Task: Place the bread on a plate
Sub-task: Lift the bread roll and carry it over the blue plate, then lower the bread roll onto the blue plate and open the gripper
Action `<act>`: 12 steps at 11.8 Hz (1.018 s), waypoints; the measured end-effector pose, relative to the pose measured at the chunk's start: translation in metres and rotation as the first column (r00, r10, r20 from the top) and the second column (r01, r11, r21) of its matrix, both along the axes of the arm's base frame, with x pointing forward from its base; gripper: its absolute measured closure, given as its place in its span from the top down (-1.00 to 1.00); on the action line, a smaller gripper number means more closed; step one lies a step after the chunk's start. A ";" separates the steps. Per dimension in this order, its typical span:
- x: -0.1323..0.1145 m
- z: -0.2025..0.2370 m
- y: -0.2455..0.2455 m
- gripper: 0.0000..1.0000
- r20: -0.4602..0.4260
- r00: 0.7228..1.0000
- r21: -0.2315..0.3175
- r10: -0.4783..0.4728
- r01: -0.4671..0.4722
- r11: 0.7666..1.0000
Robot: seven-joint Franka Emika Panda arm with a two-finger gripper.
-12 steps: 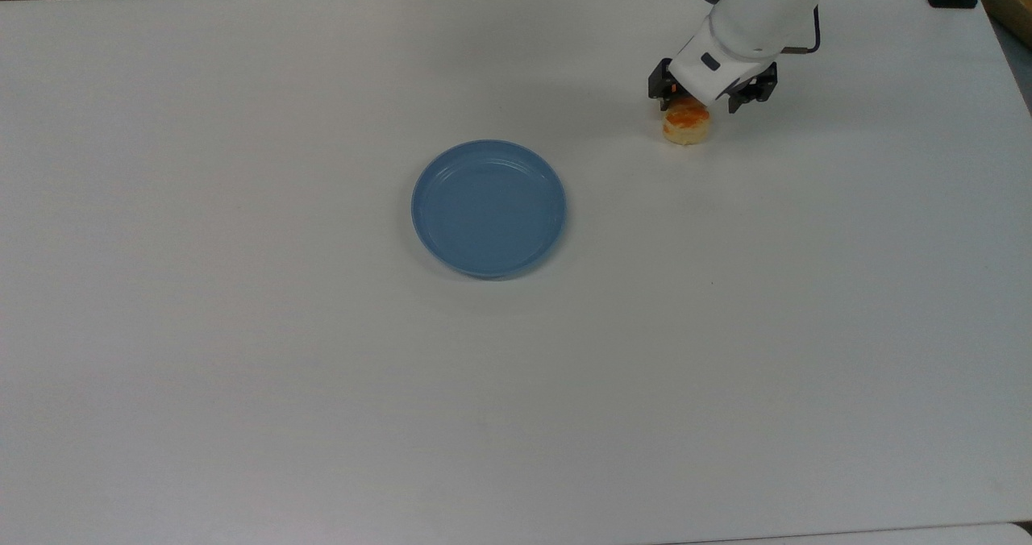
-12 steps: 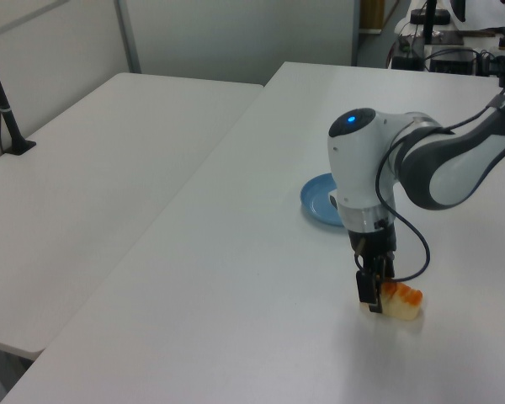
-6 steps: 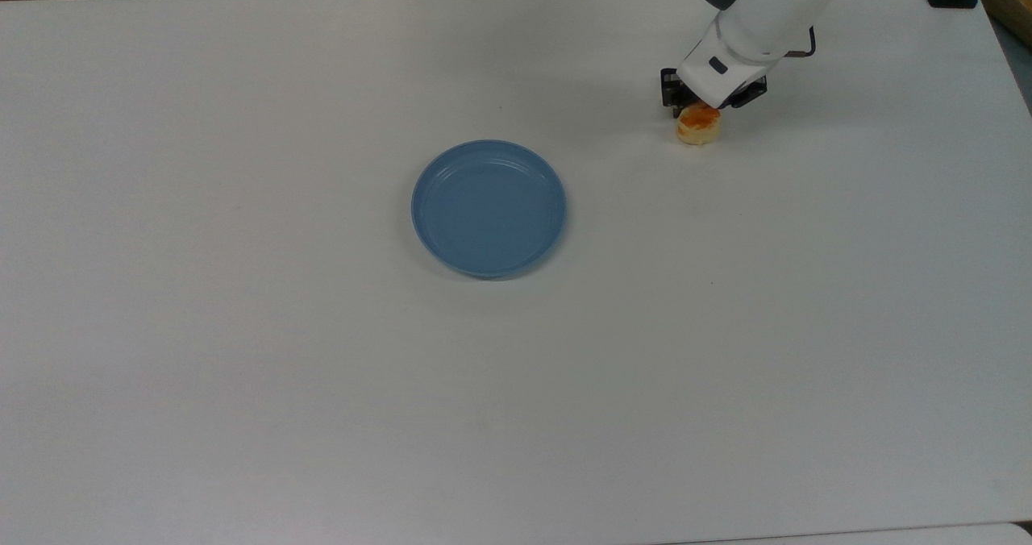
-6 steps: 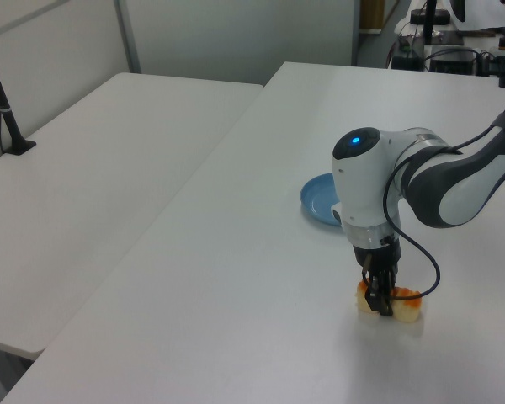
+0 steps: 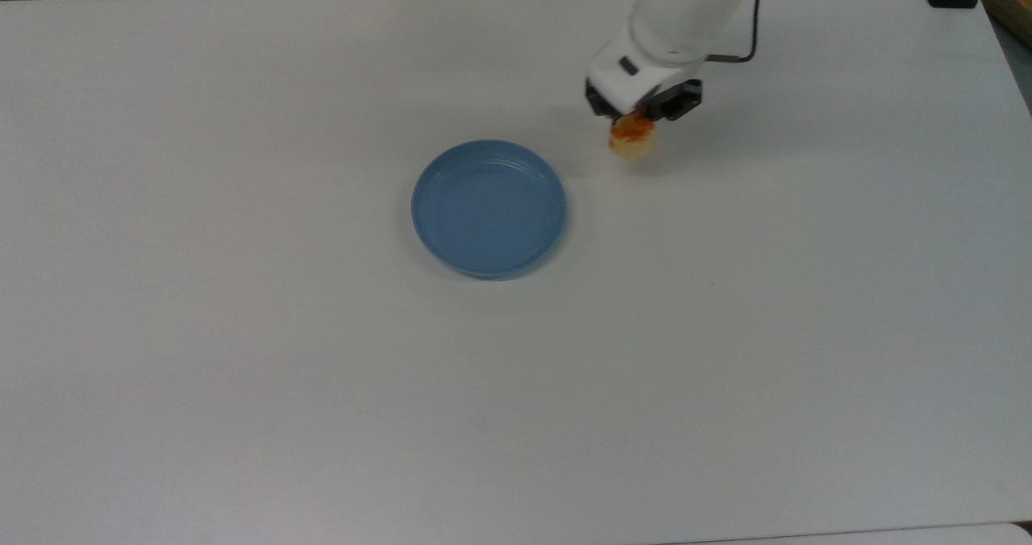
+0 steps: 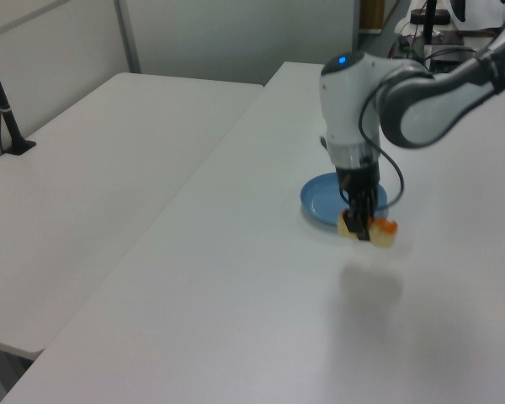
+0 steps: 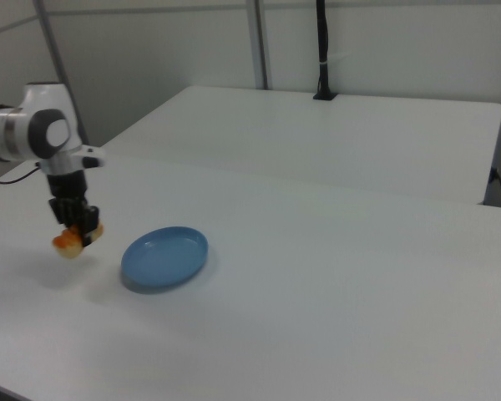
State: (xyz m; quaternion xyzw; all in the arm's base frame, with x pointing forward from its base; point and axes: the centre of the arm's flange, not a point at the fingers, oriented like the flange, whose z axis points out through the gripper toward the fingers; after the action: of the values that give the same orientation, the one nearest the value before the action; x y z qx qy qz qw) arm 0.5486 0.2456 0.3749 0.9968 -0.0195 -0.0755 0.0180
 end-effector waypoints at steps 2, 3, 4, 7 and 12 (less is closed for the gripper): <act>0.030 0.009 -0.064 -0.30 0.018 0.999 0.018 -0.044 0.044 0.999; 0.043 0.010 -0.095 -0.24 0.022 0.997 0.023 -0.069 0.068 0.997; 0.053 0.007 -0.116 -0.23 0.022 0.996 0.025 -0.091 0.090 0.996; 0.083 -0.013 -0.168 -0.14 0.018 0.989 0.007 -0.147 0.147 0.989; 0.090 -0.038 -0.170 0.39 0.003 0.990 -0.010 -0.144 0.144 0.990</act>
State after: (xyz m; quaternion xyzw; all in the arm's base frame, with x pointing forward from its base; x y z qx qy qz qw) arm 0.6386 0.0754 0.3371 0.9928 -0.0917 -0.0756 0.0176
